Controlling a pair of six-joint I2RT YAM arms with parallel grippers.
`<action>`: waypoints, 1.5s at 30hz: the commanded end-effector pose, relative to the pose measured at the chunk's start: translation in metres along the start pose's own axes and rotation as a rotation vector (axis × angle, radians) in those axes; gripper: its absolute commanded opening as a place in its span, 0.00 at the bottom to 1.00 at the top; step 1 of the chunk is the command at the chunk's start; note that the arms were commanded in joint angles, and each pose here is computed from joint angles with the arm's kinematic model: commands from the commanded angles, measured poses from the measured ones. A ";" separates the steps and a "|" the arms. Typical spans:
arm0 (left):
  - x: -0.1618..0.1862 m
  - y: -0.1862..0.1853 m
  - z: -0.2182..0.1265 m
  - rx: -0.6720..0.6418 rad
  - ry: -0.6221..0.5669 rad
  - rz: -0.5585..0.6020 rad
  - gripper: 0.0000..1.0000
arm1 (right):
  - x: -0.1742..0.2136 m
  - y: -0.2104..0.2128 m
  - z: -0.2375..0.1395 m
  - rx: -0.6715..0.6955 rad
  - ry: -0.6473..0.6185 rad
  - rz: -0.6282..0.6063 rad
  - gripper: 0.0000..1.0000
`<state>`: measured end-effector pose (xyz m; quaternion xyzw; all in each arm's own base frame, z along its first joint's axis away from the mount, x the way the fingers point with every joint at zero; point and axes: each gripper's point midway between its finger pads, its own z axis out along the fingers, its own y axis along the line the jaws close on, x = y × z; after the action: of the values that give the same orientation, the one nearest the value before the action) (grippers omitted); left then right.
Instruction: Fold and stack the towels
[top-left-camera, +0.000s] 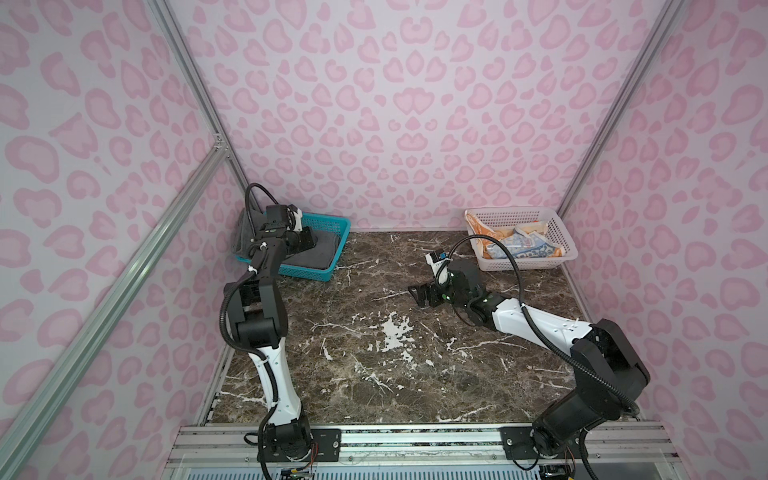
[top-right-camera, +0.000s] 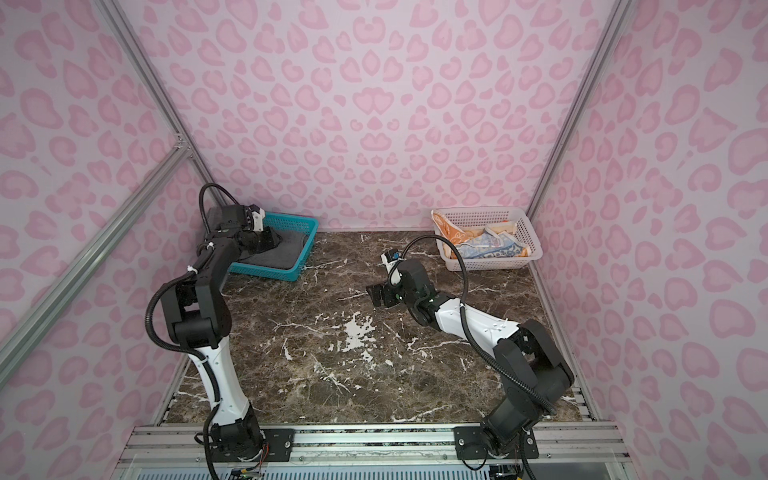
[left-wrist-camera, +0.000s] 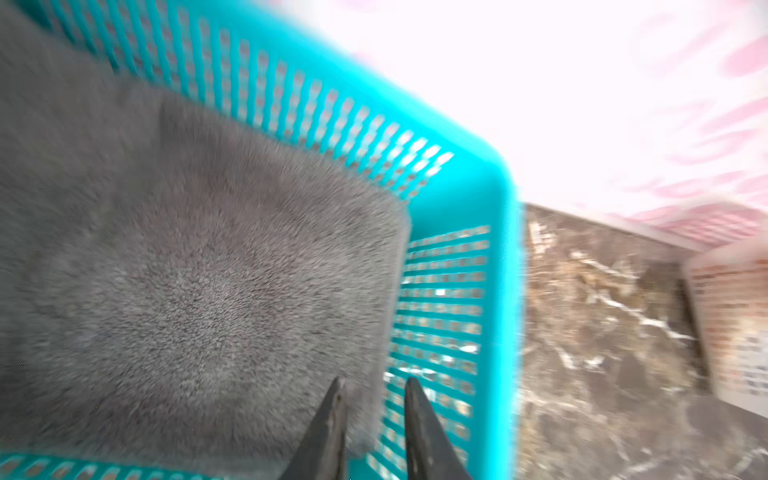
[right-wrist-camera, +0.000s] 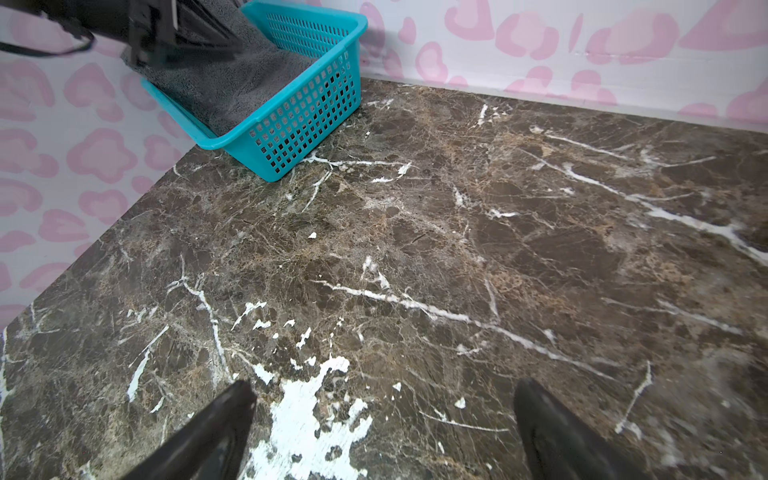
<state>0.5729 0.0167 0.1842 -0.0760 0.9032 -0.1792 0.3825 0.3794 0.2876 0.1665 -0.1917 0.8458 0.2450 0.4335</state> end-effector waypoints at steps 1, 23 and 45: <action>-0.044 -0.044 -0.058 0.074 -0.149 0.061 0.27 | -0.006 -0.003 -0.003 0.020 -0.024 -0.032 0.99; 0.028 -0.147 -0.122 0.236 -0.141 0.238 0.21 | -0.079 -0.178 -0.068 0.535 -0.057 0.077 0.97; 0.163 -0.198 -0.113 0.310 0.014 0.210 0.04 | -0.063 -0.361 -0.027 0.842 0.238 0.263 0.94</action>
<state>0.3735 -0.1805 0.2188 0.0999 0.8795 -0.2729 0.3770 0.6008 -0.0109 0.1673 0.0922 0.9131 -0.0813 0.3887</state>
